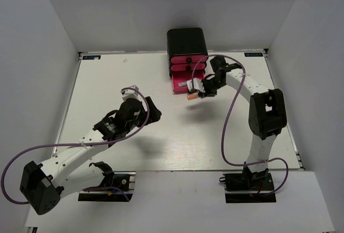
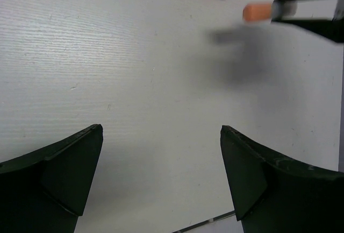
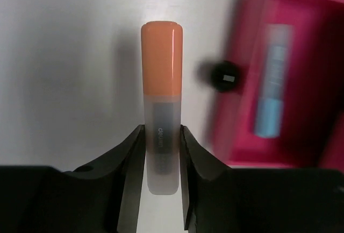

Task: Sort the stationery into containers
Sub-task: Grab a piece of stationery with the right arm, then place the stationery into the container

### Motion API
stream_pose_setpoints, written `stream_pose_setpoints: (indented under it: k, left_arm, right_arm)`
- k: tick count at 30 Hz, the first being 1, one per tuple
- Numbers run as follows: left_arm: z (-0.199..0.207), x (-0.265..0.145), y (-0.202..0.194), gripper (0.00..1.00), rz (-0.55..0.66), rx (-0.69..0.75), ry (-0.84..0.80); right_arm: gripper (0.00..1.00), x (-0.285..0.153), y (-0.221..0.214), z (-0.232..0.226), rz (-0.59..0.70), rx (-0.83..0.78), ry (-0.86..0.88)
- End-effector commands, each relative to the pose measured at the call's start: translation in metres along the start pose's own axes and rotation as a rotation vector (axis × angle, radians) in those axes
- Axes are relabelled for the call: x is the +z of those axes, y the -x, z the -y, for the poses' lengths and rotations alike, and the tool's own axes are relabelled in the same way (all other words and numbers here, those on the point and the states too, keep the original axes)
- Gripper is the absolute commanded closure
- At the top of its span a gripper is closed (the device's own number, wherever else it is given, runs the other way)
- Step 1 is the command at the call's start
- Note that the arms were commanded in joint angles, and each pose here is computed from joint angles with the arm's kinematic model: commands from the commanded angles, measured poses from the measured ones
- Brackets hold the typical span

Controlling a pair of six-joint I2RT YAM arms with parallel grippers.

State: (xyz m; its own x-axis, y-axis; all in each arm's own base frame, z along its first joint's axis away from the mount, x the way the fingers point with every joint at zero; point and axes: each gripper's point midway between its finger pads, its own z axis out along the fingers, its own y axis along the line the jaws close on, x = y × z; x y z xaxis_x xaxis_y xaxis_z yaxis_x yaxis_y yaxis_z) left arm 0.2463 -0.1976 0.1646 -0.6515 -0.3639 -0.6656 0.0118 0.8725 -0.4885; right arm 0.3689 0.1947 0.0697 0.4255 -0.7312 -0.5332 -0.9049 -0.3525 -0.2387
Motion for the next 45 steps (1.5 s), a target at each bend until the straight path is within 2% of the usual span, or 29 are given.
stream_pose_setpoints:
  k: [1, 2, 7, 11, 12, 15, 18, 23, 27, 29, 30, 31, 32, 33, 34, 36, 38, 39, 40, 41, 42, 45]
  left_arm:
    - [0.007, 0.0, -0.006, 0.0, -0.005, -0.037, -0.056]
    - [0.011, 0.0, -0.006, 0.0, -0.006, -0.04, -0.073]
    - [0.012, 0.0, -0.007, 0.0, -0.013, -0.04, -0.08]
    - [0.01, 0.002, -0.013, 0.0, -0.026, -0.047, -0.079]
    - [0.01, 0.002, -0.013, 0.0, -0.026, -0.047, -0.079]
    - [0.011, 0.001, -0.014, 0.0, -0.033, -0.046, -0.085]
    - [0.01, 0.003, -0.015, 0.0, -0.039, -0.044, -0.079]
    - [0.014, 0.005, -0.015, 0.0, -0.038, -0.047, -0.094]
    - [0.024, 0.017, -0.016, 0.0, -0.038, -0.052, -0.132]
    - [0.039, 0.025, -0.011, 0.05, -0.026, -0.06, -0.18]
    - [0.041, 0.036, -0.015, 0.13, -0.045, -0.065, -0.173]
    - [0.046, 0.041, -0.019, 0.2, -0.061, -0.074, -0.188]
    - [0.062, 0.047, -0.01, 0.29, -0.032, -0.084, -0.244]
    - [0.067, 0.053, -0.013, 0.45, -0.045, -0.103, -0.264]
    - [0.064, 0.069, -0.023, 0.5, -0.064, -0.111, -0.244]
    - [0.087, 0.081, -0.014, 0.54, -0.032, -0.141, -0.327]
    - [0.091, 0.105, -0.02, 0.55, -0.034, -0.15, -0.326]
    - [0.101, 0.112, -0.015, 0.55, -0.014, -0.155, -0.364]
    - [0.109, 0.119, -0.01, 0.54, -0.002, -0.158, -0.378]
    - [0.102, 0.139, -0.024, 0.52, -0.032, -0.164, -0.345]
    - [0.108, 0.146, -0.022, 0.49, -0.021, -0.181, -0.362]
    - [0.114, 0.175, -0.024, 0.36, -0.01, -0.21, -0.381]
  right_arm:
    - [0.91, -0.044, 0.023, 0.084, 0.005, 0.026, -0.326]
    - [0.91, -0.05, 0.014, 0.099, -0.039, 0.024, -0.383]
    - [0.91, -0.056, 0.001, 0.148, -0.096, 0.034, -0.482]
    - [0.83, -0.049, -0.007, 0.169, -0.132, 0.014, -0.518]
    - [0.8, -0.046, -0.007, 0.173, -0.133, 0.011, -0.529]
    - [0.58, -0.038, -0.009, 0.181, -0.122, 0.028, -0.539]
    - [0.45, -0.036, -0.004, 0.182, -0.099, 0.048, -0.541]
    - [0.42, -0.04, 0.01, 0.173, -0.034, 0.081, -0.543]
    - [0.42, -0.07, 0.029, 0.167, 0.021, 0.12, -0.609]
    - [0.39, -0.093, 0.043, 0.162, 0.083, 0.189, -0.714]
    - [0.4, -0.101, 0.037, 0.161, 0.069, 0.238, -0.765]
    - [0.63, -0.098, 0.035, 0.156, 0.135, 0.391, -0.808]
    - [1.0, -0.115, 0.033, 0.157, 0.131, 0.438, -0.899]
    - [1.0, -0.117, 0.027, 0.154, 0.131, 0.511, -0.919]
    - [1.0, -0.104, 0.025, 0.134, 0.128, 0.628, -0.815]
    - [1.0, -0.11, 0.027, 0.13, 0.154, 0.689, -0.78]
    - [1.0, -0.114, 0.033, 0.114, 0.211, 0.781, -0.729]
    - [0.69, -0.111, 0.029, 0.099, 0.219, 0.826, -0.713]
    - [0.52, -0.11, 0.033, 0.094, 0.254, 0.832, -0.692]
    - [0.44, -0.111, 0.03, 0.08, 0.253, 0.857, -0.69]
    - [0.4, -0.111, 0.031, 0.076, 0.258, 0.863, -0.687]
    - [0.4, -0.116, 0.023, 0.06, 0.256, 0.903, -0.702]
